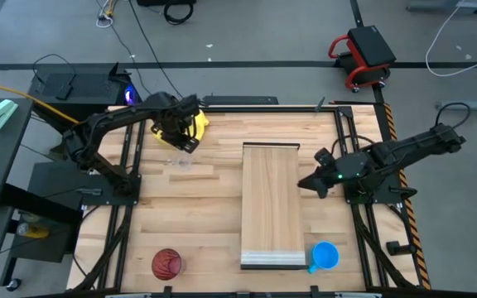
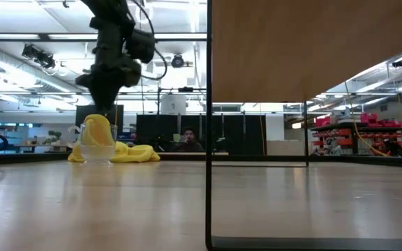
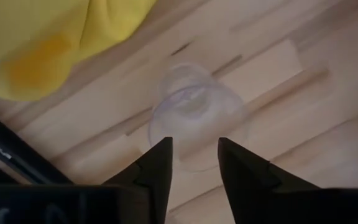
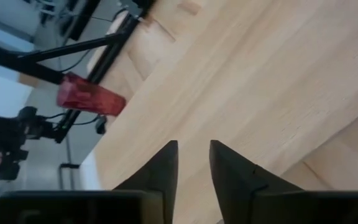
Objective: Stack small to large cups/mugs on shelf
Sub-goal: Put the transparent mug on the shelf
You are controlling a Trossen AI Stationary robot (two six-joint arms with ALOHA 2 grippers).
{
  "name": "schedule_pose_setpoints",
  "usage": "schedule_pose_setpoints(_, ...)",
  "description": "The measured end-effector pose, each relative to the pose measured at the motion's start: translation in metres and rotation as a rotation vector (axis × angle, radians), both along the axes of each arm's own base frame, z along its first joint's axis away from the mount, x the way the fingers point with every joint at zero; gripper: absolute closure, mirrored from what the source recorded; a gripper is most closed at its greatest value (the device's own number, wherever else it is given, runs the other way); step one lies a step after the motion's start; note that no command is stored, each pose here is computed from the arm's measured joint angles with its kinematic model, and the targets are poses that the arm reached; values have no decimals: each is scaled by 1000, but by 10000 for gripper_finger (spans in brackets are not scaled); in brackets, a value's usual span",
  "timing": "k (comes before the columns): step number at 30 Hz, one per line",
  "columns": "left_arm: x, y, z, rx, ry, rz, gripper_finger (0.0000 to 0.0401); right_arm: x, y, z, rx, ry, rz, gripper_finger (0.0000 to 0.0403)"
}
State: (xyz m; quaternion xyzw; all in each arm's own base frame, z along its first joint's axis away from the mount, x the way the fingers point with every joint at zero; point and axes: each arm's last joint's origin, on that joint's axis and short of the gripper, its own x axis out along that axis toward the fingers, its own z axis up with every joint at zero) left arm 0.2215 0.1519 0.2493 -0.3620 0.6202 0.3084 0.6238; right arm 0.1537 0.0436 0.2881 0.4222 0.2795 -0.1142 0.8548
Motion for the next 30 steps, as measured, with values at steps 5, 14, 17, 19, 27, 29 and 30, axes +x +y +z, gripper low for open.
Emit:
schedule_pose_setpoints(5, -6, -2, -17, -24, 39, -16, 260, 7, -1, -5, -21, 30, -13, 290)
schedule_pose_setpoints(14, -7, 2, -26, 8, 22, 13, 274, 12, -2, -5, -27, 15, -20, 293)
schedule_pose_setpoints(17, -8, 2, -29, 11, 21, 25, 278, 12, -2, -4, -30, 7, -16, 293)
schedule_pose_setpoints(19, -7, 3, -29, 26, 13, 25, 280, 12, -2, -4, -30, 7, -15, 293)
schedule_pose_setpoints(27, -6, 5, -29, 39, 1, 26, 276, 13, -4, -4, -33, 6, -25, 294)
schedule_pose_setpoints(29, -6, 5, -29, 40, 2, 26, 279, 13, -4, -4, -36, 6, -23, 294)
schedule_pose_setpoints(30, -6, 5, -29, 40, 2, 26, 280, 13, -4, -4, -37, 6, -22, 294)
